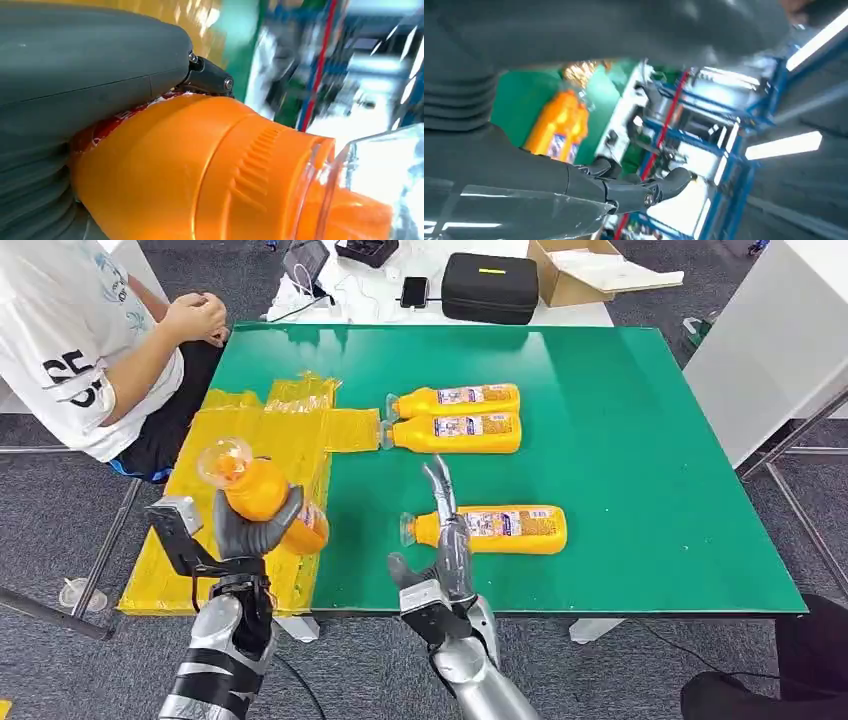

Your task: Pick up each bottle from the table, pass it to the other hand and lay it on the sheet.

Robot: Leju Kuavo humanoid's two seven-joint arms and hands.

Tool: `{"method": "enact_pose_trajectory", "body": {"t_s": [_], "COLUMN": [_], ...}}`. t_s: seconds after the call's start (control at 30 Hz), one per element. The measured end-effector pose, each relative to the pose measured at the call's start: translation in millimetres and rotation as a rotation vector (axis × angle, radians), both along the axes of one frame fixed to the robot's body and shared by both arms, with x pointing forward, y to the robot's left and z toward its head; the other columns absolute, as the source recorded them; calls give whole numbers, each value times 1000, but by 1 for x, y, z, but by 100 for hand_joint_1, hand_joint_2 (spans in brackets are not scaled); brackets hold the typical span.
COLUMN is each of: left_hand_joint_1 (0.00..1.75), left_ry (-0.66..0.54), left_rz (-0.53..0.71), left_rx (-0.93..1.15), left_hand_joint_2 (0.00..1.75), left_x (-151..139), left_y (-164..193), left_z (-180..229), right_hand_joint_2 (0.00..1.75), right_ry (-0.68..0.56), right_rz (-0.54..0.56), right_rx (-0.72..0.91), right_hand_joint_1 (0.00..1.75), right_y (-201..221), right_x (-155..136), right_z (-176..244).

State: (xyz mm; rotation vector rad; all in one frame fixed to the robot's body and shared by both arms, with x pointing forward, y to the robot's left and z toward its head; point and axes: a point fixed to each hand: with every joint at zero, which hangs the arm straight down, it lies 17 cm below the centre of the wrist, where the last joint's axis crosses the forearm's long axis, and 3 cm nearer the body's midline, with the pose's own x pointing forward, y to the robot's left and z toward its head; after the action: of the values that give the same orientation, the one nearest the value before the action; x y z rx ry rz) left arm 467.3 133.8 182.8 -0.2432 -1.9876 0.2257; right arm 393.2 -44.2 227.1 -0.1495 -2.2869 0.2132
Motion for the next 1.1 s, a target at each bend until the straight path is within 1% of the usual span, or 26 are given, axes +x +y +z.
{"method": "enact_pose_trajectory", "body": {"t_s": [0.1, 0.17, 0.23, 0.27, 0.37, 0.4, 0.43, 0.63, 0.67, 0.73, 0.8, 0.83, 0.87, 0.97, 1.03, 1.1], "left_hand_joint_1": [175, 175, 175, 175, 175, 175, 175, 175, 175, 175, 175, 175, 175, 175, 175, 175], "left_ry": [-36, -77, -114, -138, -254, -284, -294, -304, -303, -305, -329, -341, -345, -288, -246, -218], "left_rz": [82, 144, 174, 212, 317, 325, 324, 321, 320, 285, 201, 167, 107, -16, -75, -104], "left_rx": [66, 177, 250, 328, 695, 766, 790, 873, 913, 1082, 1326, 1397, 1469, 1540, 1568, 1588], "left_hand_joint_2": [175, 175, 175, 175, 175, 175, 175, 175, 175, 175, 175, 175, 175, 175, 175, 175], "left_x": [3, 5, 7, 9, 18, 22, 27, 38, 40, 49, 56, 57, 57, 56, 54, 53], "left_y": [16, 20, 21, 23, 12, 9, 8, 8, 6, -6, -22, -25, -29, -25, -20, -14], "left_z": [8, 16, 25, 30, 45, 46, 47, 39, 36, 21, -11, -22, -39, -75, -94, -106], "right_hand_joint_2": [0, 0, 0, 0, 0, 0, 0, 0, 0, 0, 0, 0, 0, 0, 0, 0], "right_ry": [-26, -32, -38, -37, -37, -42, -47, -54, -53, -55, -60, -62, -62, -61, -65, -66], "right_rz": [-11, -15, -17, -13, 10, 16, 20, 32, 39, 58, 89, 97, 110, 132, 141, 145], "right_rx": [18, 26, 31, 39, 54, 54, 55, 56, 59, 64, 72, 72, 71, 70, 67, 67], "right_hand_joint_1": [0, 0, 0, 0, 0, 0, 0, 0, 0, 0, 0, 0, 0, 0, 0, 0], "right_y": [-6, -9, -11, -11, -8, -7, -5, -1, 0, 3, 8, 9, 12, 15, 17, 18], "right_x": [-4, -5, -5, -5, -5, -5, -5, -6, -6, -7, -8, -8, -8, -9, -10, -10], "right_z": [10, 13, 16, 17, 20, 22, 24, 27, 27, 30, 34, 35, 36, 36, 37, 38]}}
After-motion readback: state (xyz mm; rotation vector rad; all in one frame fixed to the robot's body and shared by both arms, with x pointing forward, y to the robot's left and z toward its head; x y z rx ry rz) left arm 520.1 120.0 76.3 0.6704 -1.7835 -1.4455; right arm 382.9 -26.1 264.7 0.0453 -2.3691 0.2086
